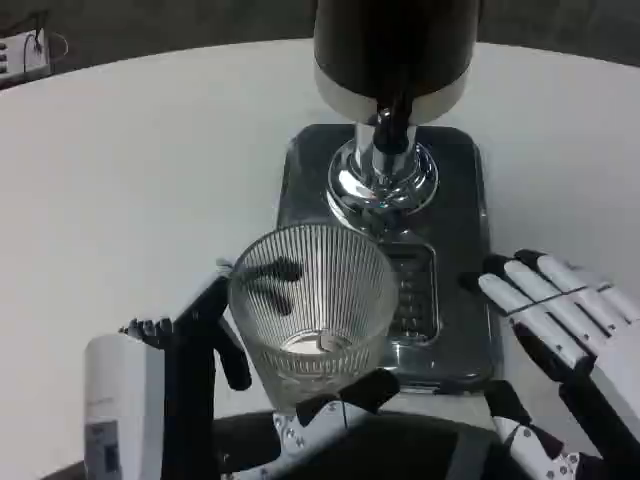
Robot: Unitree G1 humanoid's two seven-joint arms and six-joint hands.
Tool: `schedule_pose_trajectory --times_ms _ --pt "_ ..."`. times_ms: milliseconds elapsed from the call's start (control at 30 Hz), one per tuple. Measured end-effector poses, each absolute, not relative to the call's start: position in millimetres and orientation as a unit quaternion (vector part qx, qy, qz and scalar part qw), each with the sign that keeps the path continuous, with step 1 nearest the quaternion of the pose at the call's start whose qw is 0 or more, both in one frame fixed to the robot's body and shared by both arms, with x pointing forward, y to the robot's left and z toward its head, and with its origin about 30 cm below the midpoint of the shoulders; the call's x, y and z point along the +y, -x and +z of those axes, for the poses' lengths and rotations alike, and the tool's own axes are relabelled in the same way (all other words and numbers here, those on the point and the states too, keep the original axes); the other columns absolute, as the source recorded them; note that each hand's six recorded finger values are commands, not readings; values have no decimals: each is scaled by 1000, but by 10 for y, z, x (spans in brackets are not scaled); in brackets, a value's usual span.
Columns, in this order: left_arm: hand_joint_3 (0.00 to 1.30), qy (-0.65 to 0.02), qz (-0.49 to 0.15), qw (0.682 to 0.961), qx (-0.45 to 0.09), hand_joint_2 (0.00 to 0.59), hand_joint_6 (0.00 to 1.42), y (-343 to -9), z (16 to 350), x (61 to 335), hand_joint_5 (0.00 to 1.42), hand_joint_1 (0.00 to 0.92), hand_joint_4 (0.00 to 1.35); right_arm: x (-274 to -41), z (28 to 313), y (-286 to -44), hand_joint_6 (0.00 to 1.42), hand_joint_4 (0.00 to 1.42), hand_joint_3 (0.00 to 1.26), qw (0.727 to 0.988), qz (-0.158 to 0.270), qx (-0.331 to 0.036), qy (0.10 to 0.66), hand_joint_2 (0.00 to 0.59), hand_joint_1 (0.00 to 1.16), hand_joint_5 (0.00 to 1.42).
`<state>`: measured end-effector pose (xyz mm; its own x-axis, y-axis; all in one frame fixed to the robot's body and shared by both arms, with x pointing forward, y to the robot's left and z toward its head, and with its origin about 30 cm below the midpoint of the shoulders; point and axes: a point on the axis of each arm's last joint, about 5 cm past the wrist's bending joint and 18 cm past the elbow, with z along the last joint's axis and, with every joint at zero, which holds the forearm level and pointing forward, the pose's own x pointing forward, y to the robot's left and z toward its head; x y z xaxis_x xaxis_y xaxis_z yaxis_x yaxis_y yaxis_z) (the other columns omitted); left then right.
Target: Grasp the cup under the faucet to collect the drink, then remove the cup.
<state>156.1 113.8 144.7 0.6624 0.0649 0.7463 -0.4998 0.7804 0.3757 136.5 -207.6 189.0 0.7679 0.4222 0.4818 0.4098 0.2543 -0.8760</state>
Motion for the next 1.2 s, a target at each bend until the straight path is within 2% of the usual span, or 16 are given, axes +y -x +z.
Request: schedule_pose_trajectory --times_ms 733,1200 --pt "1036 -289 167 862 -380 0 1401 -1587 1460 1137 1175 779 1129 -2079 1886 -1359 161 96 136 718 5 -340 608 560 134 86" --pt "1021 -319 200 852 -363 0 1401 -1973 1405 1266 1175 777 1129 -2112 1892 -1319 161 96 136 718 -4 -329 613 560 135 86"
